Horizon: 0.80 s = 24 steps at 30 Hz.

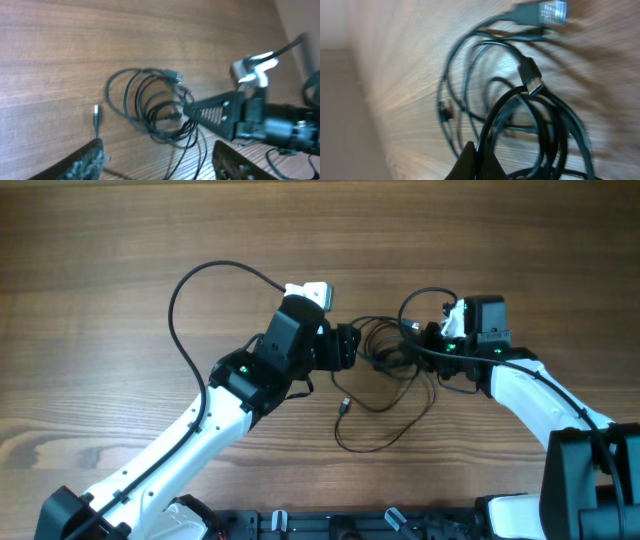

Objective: Untangle cables

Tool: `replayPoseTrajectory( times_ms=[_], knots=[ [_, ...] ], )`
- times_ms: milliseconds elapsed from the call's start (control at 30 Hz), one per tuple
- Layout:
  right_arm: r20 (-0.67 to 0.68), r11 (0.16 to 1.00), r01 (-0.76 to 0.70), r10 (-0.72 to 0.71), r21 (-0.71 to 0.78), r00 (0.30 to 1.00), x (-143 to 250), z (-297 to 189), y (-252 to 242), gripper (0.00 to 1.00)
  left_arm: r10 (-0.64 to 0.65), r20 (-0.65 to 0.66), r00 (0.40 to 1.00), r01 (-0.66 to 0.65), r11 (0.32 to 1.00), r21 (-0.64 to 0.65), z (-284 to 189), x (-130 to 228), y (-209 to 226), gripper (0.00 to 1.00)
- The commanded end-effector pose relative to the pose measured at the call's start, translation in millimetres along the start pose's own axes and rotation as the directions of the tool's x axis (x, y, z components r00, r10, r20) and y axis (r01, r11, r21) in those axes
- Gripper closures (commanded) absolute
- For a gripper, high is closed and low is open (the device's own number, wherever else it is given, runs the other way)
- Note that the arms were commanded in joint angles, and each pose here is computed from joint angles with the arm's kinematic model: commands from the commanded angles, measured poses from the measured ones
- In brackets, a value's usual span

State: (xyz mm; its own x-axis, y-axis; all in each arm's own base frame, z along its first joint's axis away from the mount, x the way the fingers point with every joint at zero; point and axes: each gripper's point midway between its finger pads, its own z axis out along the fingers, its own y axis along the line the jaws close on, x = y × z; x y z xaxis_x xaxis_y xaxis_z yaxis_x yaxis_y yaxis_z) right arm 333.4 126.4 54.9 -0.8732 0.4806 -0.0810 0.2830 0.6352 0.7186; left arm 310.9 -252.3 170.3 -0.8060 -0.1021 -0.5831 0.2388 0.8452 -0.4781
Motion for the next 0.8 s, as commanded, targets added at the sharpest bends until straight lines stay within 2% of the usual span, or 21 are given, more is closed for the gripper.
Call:
replayPoseTrajectory(
  times_ms=[0, 100, 167, 300, 333, 400, 500, 533, 567, 633, 700, 733, 767],
  knots=[
    [-0.039, 0.994, 0.025, -0.029, -0.108, 0.999, 3, 1, 22, 0.96, -0.16, -0.049, 0.986, 0.159, 0.987, -0.027, 12, 12, 7, 0.2],
    [-0.044, 0.995, 0.012, -0.017, -0.1, 0.999, 4, 1, 20, 0.96, -0.327, -0.109, 0.939, 0.319, 0.944, -0.083, 33, 31, 16, 0.17],
    [-0.047, 0.997, 0.004, -0.008, -0.082, 0.999, 5, 2, 16, 0.96, -0.513, -0.204, 0.834, 0.502, 0.858, -0.107, 58, 54, 14, 0.16],
    [-0.049, 0.997, 0.001, -0.005, -0.081, 0.999, 5, 2, 16, 0.96, -0.683, -0.333, 0.65, 0.689, 0.714, -0.121, 94, 79, 1, 0.17],
    [-0.05, 0.997, 0.0, -0.005, -0.08, 0.999, 6, 2, 16, 0.96, -0.713, -0.337, 0.615, 0.72, 0.682, -0.129, 99, 81, 1, 0.22],
    [-0.053, 0.997, -0.003, -0.001, -0.077, 0.999, 6, 2, 15, 0.96, -0.751, -0.335, 0.569, 0.757, 0.637, -0.144, 104, 83, -1, 0.42],
    [-0.056, 0.997, -0.006, 0.002, -0.075, 0.998, 7, 2, 14, 0.96, -0.854, -0.277, 0.441, 0.838, 0.502, -0.214, 108, 90, -3, 0.47],
    [-0.056, 0.997, -0.007, 0.003, -0.074, 0.998, 7, 2, 14, 0.96, -0.889, -0.241, 0.39, 0.862, 0.445, -0.243, 111, 96, -2, 0.53],
    [-0.058, 0.997, -0.008, 0.004, -0.073, 0.998, 8, 2, 14, 0.96, -0.902, -0.226, 0.368, 0.87, 0.419, -0.259, 115, 101, -2, 0.55],
    [-0.064, 0.998, -0.014, 0.01, -0.067, 0.998, 9, 2, 12, 0.96, -0.914, -0.204, 0.352, 0.873, 0.399, -0.279, 124, 112, -1, 0.58],
    [-0.075, 0.998, -0.022, 0.017, -0.062, 0.997, 12, 2, 11, 0.96, -0.916, -0.136, 0.378, 0.878, 0.401, -0.262, 136, 110, 11, 0.69],
    [-0.085, 0.998, -0.022, 0.017, -0.064, 0.996, 14, 2, 11, 0.96, -0.916, -0.102, 0.388, 0.88, 0.401, -0.254, 140, 108, 17, 0.78],
    [-0.098, 0.997, 0.002, -0.01, -0.077, 0.995, 17, 1, 12, 0.96, -0.917, -0.054, 0.395, 0.885, 0.395, -0.247, 143, 102, 27, 0.96]
  ],
)
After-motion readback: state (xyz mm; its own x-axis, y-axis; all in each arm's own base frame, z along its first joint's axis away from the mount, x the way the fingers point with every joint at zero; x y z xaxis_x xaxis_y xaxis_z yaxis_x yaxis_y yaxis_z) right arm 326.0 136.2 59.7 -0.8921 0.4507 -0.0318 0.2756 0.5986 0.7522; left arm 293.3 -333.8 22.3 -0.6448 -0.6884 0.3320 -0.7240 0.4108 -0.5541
